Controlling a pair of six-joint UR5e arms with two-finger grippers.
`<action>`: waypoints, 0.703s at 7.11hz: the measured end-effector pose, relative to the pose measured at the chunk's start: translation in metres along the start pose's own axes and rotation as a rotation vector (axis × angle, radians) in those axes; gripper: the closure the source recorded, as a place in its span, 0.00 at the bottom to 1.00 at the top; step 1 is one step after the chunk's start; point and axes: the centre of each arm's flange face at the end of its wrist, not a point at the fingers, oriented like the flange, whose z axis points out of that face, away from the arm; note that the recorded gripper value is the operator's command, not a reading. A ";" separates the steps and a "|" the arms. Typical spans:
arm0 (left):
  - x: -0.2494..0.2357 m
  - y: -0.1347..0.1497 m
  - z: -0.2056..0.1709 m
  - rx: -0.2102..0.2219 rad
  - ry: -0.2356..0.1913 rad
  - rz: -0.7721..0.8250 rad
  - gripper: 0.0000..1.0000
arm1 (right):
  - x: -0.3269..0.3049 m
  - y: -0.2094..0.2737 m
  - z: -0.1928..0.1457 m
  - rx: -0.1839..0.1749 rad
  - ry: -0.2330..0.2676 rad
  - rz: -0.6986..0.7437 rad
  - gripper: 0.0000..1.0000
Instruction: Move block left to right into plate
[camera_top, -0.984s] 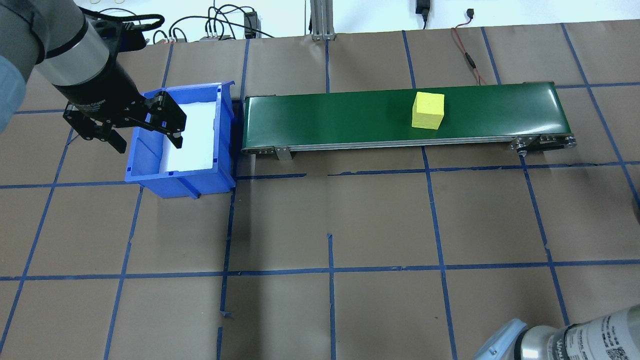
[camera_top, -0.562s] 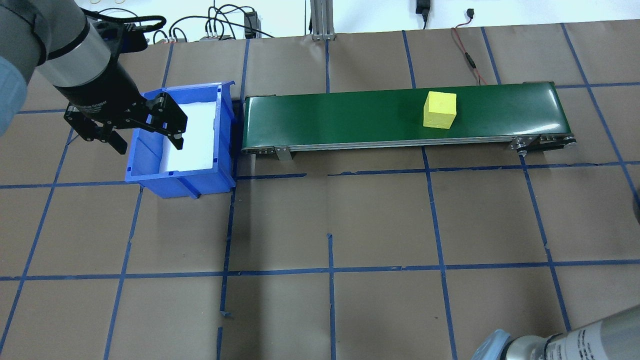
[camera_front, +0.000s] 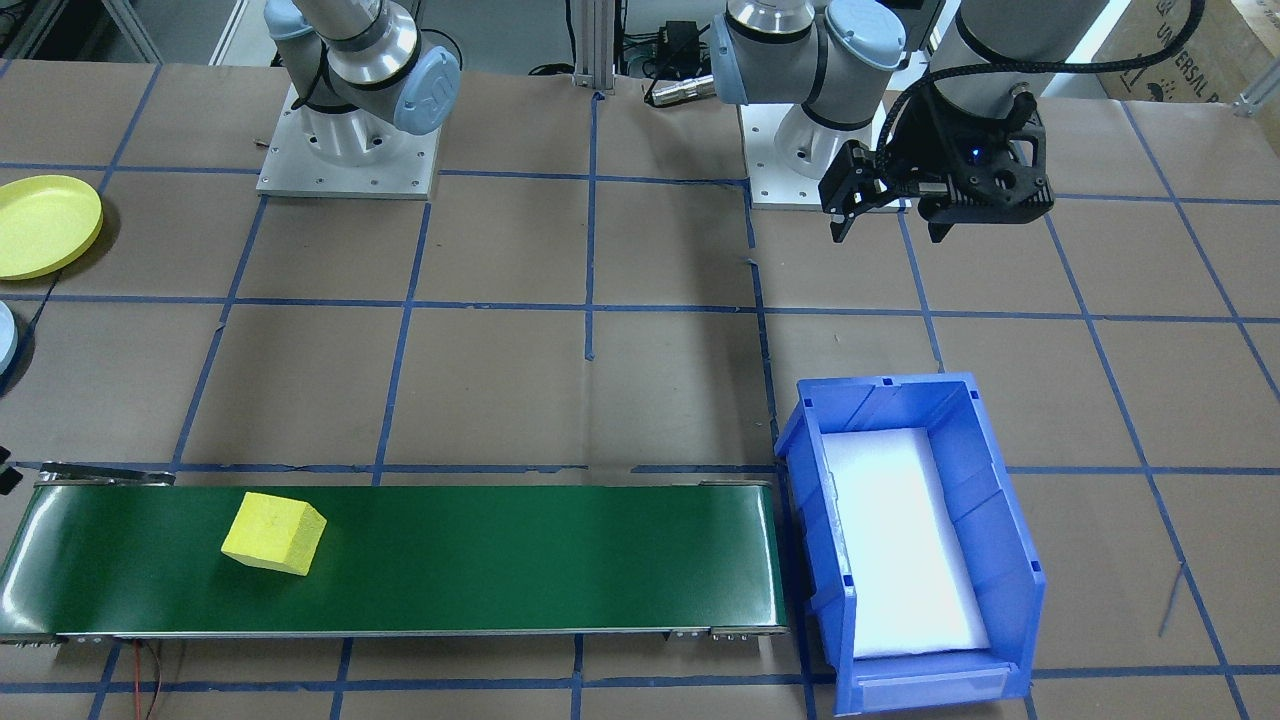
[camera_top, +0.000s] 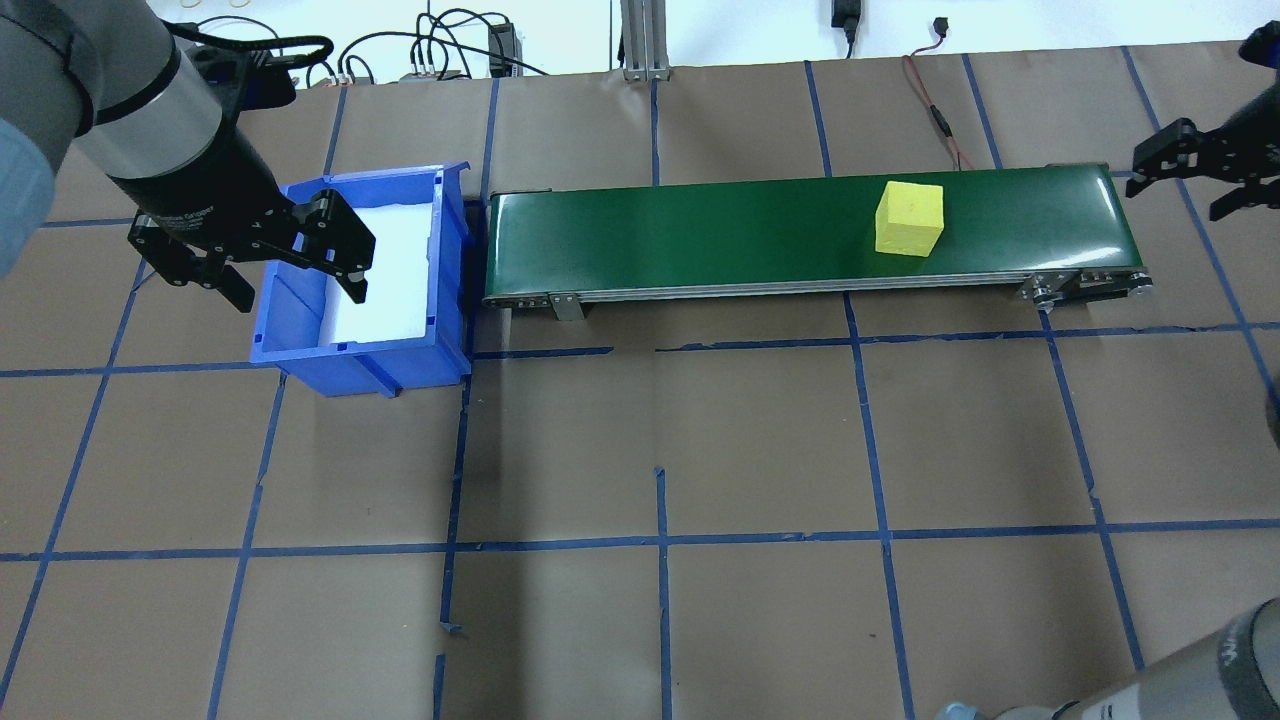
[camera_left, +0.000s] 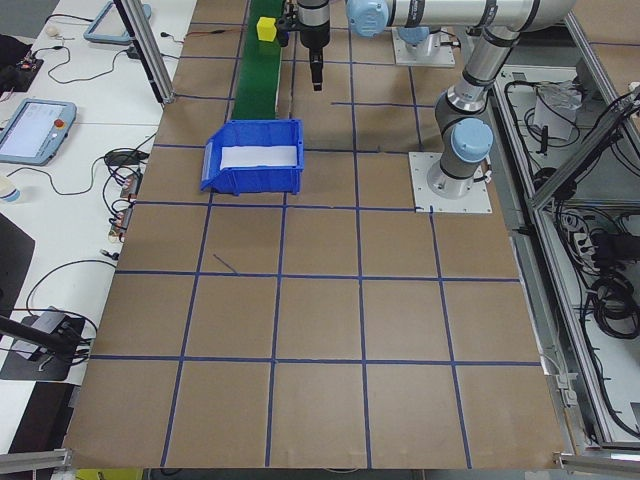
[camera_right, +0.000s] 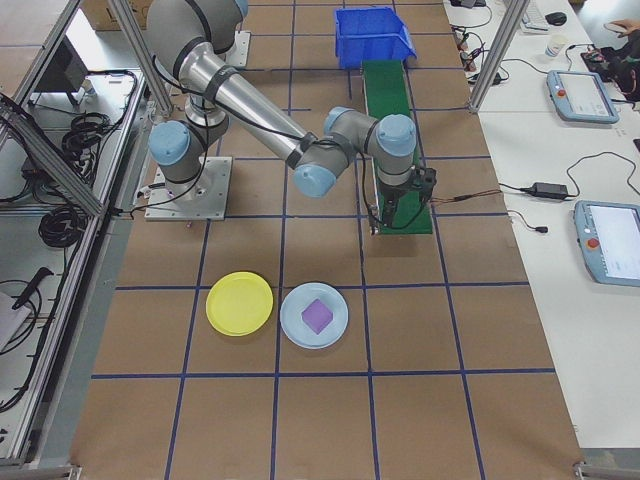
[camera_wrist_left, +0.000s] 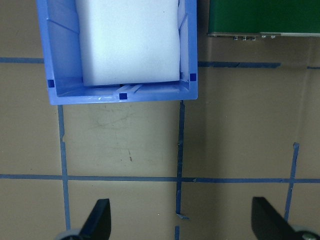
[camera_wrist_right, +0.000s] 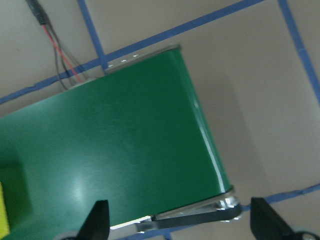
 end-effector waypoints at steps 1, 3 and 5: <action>0.000 0.000 0.000 0.001 -0.002 0.000 0.00 | -0.023 0.000 0.006 -0.004 -0.066 0.056 0.00; -0.001 0.001 -0.001 0.002 -0.003 0.000 0.00 | -0.048 -0.004 0.012 -0.008 -0.214 0.136 0.00; -0.001 0.001 -0.001 0.003 -0.003 0.000 0.00 | -0.070 -0.005 0.017 -0.018 -0.290 0.172 0.00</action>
